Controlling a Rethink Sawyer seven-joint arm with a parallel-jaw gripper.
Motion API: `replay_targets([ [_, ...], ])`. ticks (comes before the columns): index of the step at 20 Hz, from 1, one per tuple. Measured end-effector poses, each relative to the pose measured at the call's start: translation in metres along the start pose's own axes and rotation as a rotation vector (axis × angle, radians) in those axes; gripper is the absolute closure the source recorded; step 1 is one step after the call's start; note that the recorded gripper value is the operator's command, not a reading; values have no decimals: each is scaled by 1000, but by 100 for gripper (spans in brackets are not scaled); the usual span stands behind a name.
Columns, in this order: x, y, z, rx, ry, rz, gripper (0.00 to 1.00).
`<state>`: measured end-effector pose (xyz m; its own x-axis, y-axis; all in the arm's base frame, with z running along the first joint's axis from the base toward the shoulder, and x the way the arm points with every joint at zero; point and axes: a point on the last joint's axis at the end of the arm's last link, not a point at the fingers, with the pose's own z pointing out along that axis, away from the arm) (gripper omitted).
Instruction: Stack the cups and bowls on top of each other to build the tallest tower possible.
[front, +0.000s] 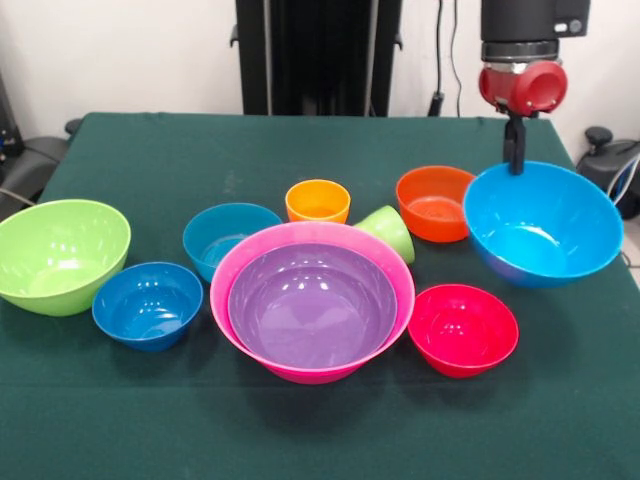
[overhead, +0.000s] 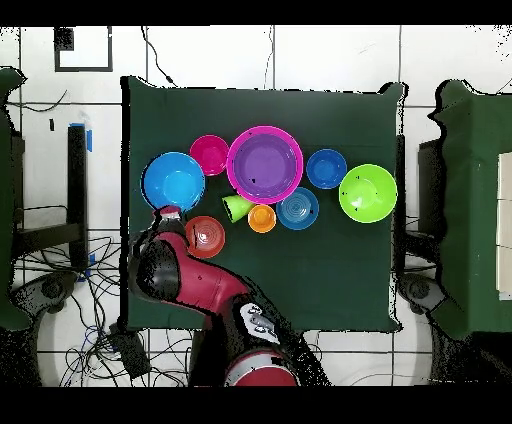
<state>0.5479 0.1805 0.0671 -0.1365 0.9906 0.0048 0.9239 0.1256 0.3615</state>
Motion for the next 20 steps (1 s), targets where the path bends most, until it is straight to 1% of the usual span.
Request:
replay_targets([
  [4, -15, 2, -6, 0, -4, -7, 100],
  [9, -41, 1, -26, 47, 14, -23, 100],
  [13, -48, 2, -40, 77, 35, -43, 100],
  [16, -55, 2, -54, 98, 54, -76, 100],
  [20, -69, 2, -68, 111, 58, -107, 100],
])
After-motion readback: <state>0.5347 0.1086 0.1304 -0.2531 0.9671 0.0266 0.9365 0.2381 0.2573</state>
